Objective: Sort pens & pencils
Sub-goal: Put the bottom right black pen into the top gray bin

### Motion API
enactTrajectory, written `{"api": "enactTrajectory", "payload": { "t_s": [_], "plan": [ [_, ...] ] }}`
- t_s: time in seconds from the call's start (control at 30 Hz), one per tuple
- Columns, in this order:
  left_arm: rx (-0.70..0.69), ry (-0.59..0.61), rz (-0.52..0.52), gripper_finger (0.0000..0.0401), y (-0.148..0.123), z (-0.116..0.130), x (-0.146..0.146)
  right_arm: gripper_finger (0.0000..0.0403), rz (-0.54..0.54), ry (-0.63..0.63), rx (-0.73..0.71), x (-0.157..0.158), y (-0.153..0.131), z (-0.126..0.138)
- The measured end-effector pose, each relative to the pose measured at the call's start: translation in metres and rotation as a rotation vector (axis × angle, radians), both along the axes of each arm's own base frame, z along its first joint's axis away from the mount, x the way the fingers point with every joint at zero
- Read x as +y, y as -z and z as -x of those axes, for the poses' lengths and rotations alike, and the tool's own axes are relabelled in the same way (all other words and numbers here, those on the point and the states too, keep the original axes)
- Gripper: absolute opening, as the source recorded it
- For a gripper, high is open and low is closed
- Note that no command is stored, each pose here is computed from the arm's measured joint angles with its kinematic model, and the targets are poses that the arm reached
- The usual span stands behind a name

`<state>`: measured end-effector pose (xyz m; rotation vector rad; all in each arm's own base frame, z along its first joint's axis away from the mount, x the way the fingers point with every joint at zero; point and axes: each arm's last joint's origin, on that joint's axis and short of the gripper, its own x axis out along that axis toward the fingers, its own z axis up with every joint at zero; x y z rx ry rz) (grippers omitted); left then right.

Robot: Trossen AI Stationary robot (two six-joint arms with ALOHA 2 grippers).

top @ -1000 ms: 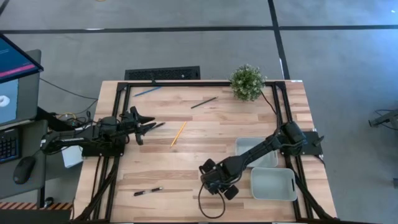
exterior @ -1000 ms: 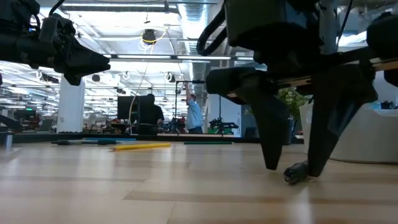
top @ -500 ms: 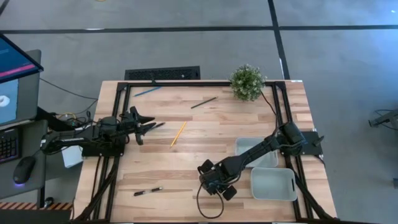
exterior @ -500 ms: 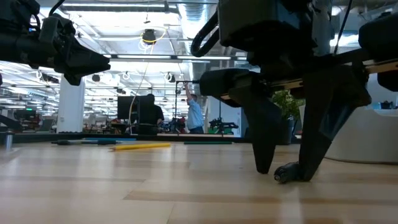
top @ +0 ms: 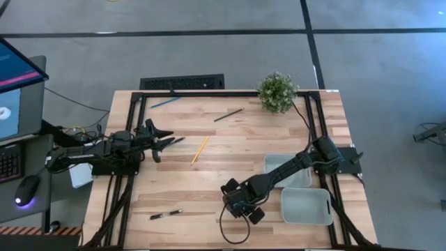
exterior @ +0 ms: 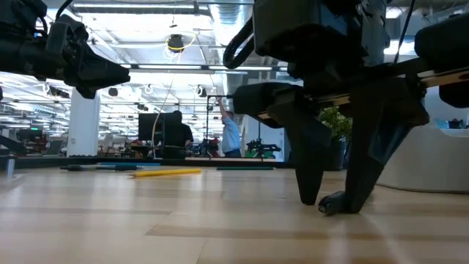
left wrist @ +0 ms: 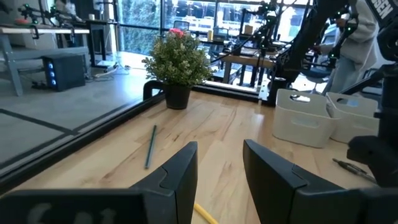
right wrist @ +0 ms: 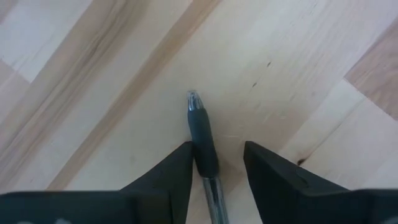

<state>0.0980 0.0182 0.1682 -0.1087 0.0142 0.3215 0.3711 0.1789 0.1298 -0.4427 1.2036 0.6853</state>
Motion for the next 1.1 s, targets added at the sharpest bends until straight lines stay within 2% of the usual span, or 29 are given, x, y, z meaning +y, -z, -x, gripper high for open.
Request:
{"api": "enactTrajectory", "payload": {
  "t_s": [0.33,0.47,0.77,0.9,1.1],
  "plan": [
    [0.003,0.000,-0.010,0.0119,0.000,0.000,0.000,0.0081,-0.005,0.010,-0.008,-0.004,0.000,-0.003],
    [0.003,0.000,-0.010,0.0119,0.000,0.000,0.000,0.0060,-0.016,0.035,0.002,-0.008,0.000,-0.005],
    [-0.002,0.001,0.006,0.0119,0.000,0.000,0.000,0.0066,-0.040,0.084,0.021,-0.021,-0.002,-0.010],
    [-0.002,0.001,0.006,0.0119,0.000,0.000,0.000,0.0066,0.022,0.088,0.064,-0.034,-0.009,-0.013],
    [-0.002,0.001,0.006,0.0119,0.000,0.000,0.000,0.0067,0.097,0.143,0.050,-0.059,-0.030,-0.028]
  ]
}}
